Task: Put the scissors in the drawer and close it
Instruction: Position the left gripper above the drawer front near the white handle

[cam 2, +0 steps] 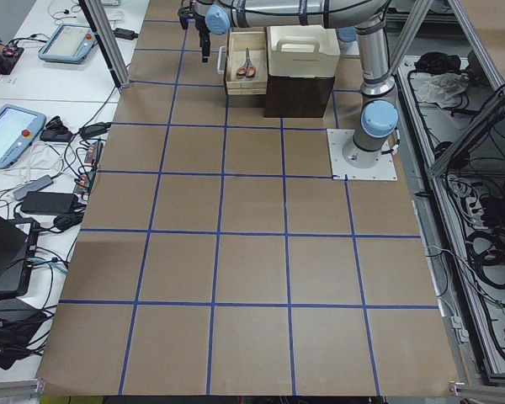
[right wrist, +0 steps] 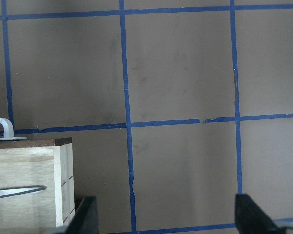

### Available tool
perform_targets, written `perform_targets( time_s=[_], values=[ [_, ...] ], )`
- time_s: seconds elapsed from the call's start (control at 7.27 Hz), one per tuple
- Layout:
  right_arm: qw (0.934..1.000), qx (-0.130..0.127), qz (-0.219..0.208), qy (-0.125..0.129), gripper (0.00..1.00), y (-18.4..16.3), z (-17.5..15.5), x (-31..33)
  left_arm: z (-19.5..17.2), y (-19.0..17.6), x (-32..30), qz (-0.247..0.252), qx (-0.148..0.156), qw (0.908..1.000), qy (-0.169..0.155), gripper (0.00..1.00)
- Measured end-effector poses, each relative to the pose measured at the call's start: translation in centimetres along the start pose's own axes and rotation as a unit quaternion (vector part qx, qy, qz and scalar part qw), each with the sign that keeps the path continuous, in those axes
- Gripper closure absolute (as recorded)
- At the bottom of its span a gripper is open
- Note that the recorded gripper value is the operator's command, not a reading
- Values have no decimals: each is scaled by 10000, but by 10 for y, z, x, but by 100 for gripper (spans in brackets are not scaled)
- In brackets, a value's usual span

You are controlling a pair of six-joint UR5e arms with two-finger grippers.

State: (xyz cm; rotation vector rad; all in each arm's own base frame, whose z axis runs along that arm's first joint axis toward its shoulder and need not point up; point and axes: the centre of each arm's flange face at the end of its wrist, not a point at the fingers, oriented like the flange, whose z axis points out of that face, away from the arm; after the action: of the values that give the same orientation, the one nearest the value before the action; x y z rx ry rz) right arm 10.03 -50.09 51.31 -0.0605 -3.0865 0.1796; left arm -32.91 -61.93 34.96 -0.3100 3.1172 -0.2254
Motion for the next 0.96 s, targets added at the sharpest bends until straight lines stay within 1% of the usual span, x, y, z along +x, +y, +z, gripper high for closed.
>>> perform_targets(
  time_s=[0.14, 0.28, 0.41, 0.69, 0.96],
  values=[
    [10000, -7, -12, 1, 0, 3, -3, -2, 15, -1, 5, 38, -91, 10000, -5, 0],
    [10000, -23, -27, -15, 0, 5, -4, -3, 30, 1, 11, 182, -210, 9996, 12, 0],
    [9999, -51, -70, -82, 0, 7, -4, -4, 42, 1, 15, 326, -302, 9990, 33, 0],
    [9992, -146, -239, -285, 0, 7, 0, -9, 55, -3, 22, 500, -376, 9980, 43, 0],
    [9989, -189, -300, -298, 0, 8, 3, -10, 66, -6, 26, 646, -460, 9968, 21, 0]
  ],
)
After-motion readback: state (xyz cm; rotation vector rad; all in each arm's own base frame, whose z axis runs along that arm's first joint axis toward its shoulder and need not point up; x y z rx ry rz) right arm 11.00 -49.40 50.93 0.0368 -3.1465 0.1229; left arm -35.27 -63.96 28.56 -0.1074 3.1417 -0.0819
